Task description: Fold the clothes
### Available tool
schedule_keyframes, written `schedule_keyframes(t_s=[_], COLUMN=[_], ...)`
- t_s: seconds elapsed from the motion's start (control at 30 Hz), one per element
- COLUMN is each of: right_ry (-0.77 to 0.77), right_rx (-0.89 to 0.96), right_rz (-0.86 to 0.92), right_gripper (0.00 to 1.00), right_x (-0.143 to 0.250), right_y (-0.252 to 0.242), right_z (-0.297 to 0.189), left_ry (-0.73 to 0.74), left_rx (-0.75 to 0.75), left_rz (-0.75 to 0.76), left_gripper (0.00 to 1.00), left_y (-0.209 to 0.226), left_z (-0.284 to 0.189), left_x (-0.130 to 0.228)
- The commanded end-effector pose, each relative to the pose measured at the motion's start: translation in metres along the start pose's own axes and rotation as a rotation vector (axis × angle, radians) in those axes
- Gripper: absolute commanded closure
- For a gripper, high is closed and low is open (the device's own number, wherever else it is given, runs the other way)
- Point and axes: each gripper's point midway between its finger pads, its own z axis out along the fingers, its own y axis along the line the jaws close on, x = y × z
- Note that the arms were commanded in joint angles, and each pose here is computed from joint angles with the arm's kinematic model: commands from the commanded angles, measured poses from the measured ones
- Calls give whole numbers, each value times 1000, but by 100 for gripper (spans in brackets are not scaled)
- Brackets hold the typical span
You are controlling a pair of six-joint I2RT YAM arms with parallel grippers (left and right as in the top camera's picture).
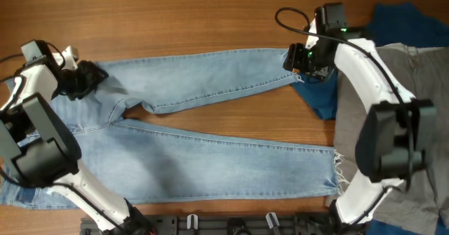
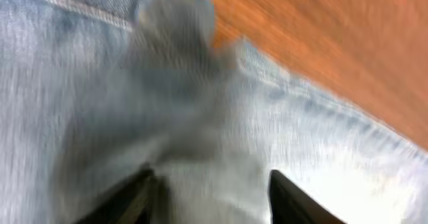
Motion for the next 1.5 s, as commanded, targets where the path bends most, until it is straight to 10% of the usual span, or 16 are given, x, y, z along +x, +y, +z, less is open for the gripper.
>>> schedule_keyframes(t_s=[0.0, 0.17, 0.33, 0.67, 0.73, 0.87, 1.13, 1.47], right_ry=[24, -93, -121, -893, -818, -700, -627, -57], right_rx=[27, -59, -127, -241, -317, -461, -391, -117], right_rz=[-18, -228, -274, -87, -106, -130, -125, 133], right_gripper=[29, 21, 96, 96, 42, 4, 0, 8], right_x=[-1, -36, -42, -237, -226, -202, -122, 9], right_y=[-9, 3, 15, -22, -26, -9, 19, -35], right_z=[34, 76, 90, -69, -64, -72, -203, -129], left_ry=[-111, -185, -130, -114, -114, -122, -132, -128], left_rx=[-28, -22, -27, -28, -28, -33, -124, -464], left_rz=[134, 171, 146, 139, 139, 125, -128, -603], left_gripper=[38, 30, 31, 29, 23, 21, 37, 39], left_y=[-32, -63, -61, -60, -60, -55, 13, 150], left_z=[-62, -126, -126, -125, -125, -130, -188, -205], left_x=[-11, 0, 14, 18, 18, 18, 43, 78])
